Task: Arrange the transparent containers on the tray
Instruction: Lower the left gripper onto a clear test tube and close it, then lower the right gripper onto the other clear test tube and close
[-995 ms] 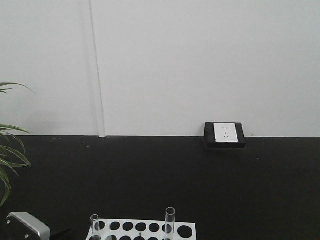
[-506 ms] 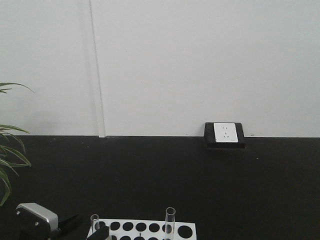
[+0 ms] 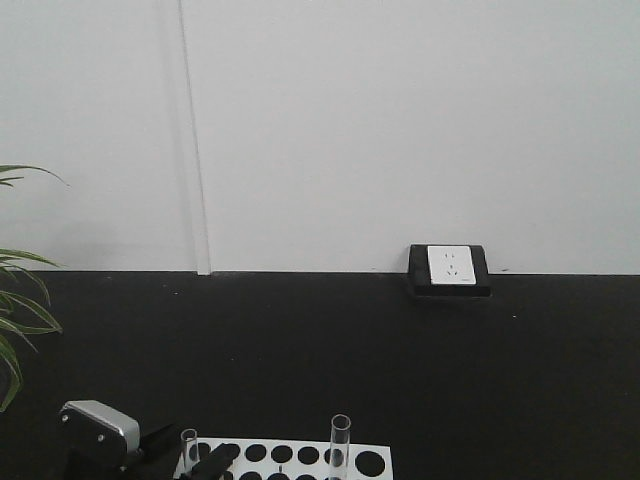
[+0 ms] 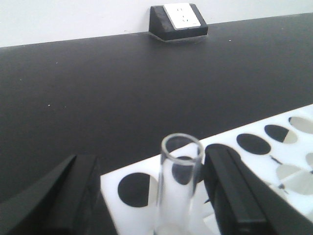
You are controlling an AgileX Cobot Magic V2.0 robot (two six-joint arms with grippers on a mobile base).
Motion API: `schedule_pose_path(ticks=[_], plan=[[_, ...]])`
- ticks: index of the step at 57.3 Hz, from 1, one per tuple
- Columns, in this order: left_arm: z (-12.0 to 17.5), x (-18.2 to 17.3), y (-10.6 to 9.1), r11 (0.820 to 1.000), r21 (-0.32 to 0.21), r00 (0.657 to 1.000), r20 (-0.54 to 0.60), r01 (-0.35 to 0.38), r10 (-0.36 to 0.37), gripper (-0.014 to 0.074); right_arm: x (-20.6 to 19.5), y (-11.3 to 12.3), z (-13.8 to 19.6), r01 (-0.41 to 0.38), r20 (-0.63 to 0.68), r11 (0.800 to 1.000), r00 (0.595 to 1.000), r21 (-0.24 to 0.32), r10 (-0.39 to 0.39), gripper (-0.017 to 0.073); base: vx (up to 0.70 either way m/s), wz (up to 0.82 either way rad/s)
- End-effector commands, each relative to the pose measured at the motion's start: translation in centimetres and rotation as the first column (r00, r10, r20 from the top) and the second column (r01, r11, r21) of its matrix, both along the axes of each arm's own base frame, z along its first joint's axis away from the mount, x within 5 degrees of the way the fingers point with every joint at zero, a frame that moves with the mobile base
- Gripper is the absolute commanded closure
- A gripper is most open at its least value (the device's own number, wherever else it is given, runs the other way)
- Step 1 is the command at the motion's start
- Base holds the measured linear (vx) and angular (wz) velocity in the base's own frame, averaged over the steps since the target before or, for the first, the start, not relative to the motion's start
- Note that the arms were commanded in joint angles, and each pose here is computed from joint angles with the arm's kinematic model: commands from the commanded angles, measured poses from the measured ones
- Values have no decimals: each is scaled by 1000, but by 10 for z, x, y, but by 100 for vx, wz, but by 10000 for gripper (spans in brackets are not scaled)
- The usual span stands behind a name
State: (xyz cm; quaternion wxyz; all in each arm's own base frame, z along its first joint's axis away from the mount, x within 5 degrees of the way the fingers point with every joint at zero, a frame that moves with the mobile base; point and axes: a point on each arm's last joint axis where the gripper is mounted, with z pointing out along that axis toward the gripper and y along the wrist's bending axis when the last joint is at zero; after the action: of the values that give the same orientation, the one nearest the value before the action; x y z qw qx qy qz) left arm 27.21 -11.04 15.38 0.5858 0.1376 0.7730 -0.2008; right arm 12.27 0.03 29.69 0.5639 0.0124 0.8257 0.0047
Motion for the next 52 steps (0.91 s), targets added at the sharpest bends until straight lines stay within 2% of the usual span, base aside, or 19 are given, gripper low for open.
schedule_pose_path(ticks=[1,11,33,43,52], plan=[[20,5,-4,998,-64,993,119,10,-2,37,4,0,17,-5,103,1000,995,-12,7,22,0,0],[20,5,-4,998,-65,993,121,10,-2,82,4,0,17,-6,102,1000,995,-14,7,22,0,0],[20,5,-4,998,-64,993,120,10,-2,372,4,0,17,-6,102,1000,995,-14,7,22,0,0],[21,5,-4,998,-66,992,124,11,-2,461,4,0,17,-6,102,1000,995,-14,7,22,0,0],[30,3,-3,997,-78,988,155,13,-1,504,4,0,17,-6,102,1000,995,-14,7,22,0,0]])
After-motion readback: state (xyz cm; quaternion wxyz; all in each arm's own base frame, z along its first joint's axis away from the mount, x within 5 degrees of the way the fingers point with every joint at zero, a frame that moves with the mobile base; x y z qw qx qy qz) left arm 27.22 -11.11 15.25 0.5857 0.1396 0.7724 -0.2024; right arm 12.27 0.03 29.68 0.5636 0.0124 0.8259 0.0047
